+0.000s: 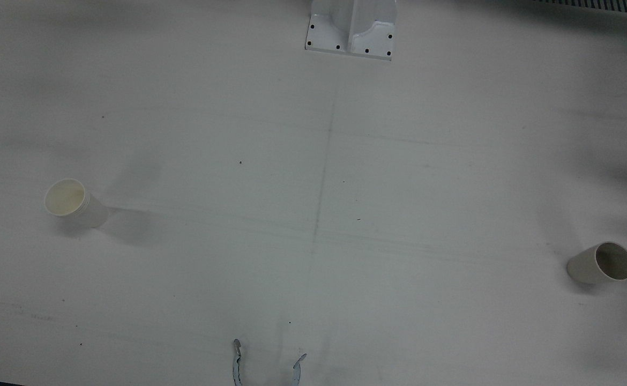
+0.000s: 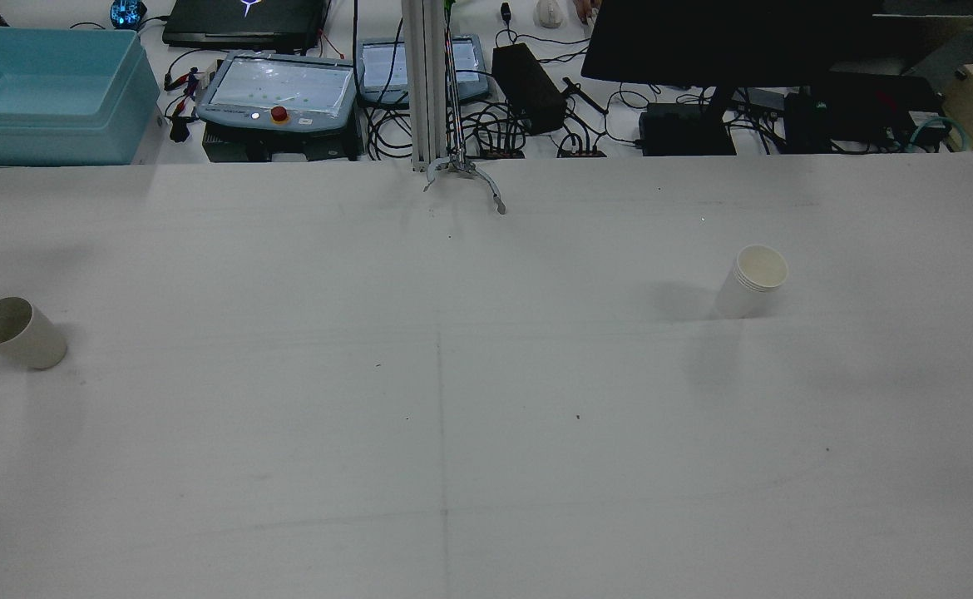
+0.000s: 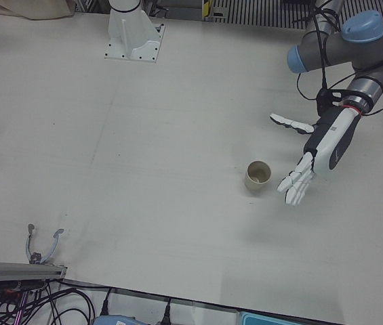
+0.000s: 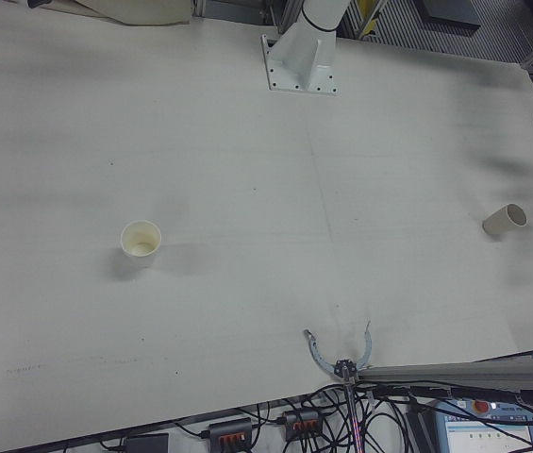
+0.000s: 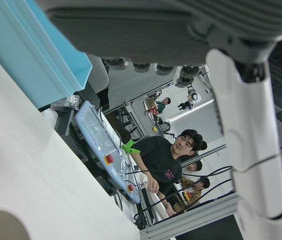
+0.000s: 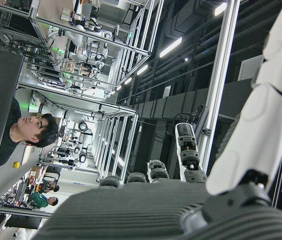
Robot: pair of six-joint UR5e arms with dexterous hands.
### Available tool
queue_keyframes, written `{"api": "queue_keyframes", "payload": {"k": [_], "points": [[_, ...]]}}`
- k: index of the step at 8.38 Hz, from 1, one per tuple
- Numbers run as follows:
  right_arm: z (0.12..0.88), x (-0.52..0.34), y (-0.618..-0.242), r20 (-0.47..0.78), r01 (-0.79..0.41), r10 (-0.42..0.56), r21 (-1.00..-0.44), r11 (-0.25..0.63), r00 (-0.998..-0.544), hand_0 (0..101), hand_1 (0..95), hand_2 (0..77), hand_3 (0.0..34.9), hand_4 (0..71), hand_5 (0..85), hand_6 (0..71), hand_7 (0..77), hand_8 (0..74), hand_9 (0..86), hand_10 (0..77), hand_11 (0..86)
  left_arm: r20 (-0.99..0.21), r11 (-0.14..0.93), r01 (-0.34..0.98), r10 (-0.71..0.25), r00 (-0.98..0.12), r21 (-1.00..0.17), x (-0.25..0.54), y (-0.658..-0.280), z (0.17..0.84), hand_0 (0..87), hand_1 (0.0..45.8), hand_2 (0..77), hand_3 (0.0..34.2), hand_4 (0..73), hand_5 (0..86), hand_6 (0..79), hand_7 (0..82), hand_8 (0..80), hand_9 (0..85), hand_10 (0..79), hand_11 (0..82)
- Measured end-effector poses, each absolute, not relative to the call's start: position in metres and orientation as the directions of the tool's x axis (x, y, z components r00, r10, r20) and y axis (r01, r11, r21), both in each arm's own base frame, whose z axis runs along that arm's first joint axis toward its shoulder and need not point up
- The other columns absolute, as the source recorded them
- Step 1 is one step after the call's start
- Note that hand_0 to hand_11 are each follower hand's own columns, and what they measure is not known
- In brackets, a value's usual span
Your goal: Pour water
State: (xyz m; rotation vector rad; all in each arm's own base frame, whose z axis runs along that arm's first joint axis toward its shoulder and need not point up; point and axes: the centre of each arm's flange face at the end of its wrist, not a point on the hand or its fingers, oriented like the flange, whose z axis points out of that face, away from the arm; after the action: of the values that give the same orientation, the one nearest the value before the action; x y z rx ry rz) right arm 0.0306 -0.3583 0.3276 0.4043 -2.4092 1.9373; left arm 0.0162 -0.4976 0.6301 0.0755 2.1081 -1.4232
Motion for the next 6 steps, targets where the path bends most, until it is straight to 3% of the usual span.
{"api": "queue_keyframes", "payload": {"k": [1,2,6], "points": [[0.328,0.029,-0.359,0.188,-0.223,-0.185,-0.956,0.192,-0.965,48,13.1,7.6,0.0,8.2,15.3,3.8,8.2,0.5,0.5,0.0,0.5,-0.496,0.426,0.356,-0.282,-0.822,-0.832,0.028,-0.499,0.665,53.3,13.1,1.1,1.3,5.5,7.1,0.0,0.5,0.5,1.1,0.5,0.5],[0.328,0.026,-0.36,0.199,-0.232,-0.181,-0.954,0.19,-0.963,48,13.1,7.6,0.0,8.2,16.4,3.8,9.3,0.5,0.5,0.0,0.5,-0.496,0.424,0.354,-0.291,-0.818,-0.834,0.035,-0.497,0.696,53.1,16.4,1.1,3.3,5.5,7.1,0.0,2.2,0.5,1.1,0.5,0.5],[0.333,0.019,-0.367,0.222,-0.252,-0.172,-0.951,0.177,-0.96,48,13.6,9.3,0.0,9.8,18.0,4.4,13.1,0.5,0.5,0.0,0.5,-0.541,0.456,0.39,-0.267,-0.798,-0.8,0.059,-0.484,0.769,53.1,15.8,1.1,2.4,5.5,7.1,0.0,2.2,0.5,1.1,0.5,0.5]]}}
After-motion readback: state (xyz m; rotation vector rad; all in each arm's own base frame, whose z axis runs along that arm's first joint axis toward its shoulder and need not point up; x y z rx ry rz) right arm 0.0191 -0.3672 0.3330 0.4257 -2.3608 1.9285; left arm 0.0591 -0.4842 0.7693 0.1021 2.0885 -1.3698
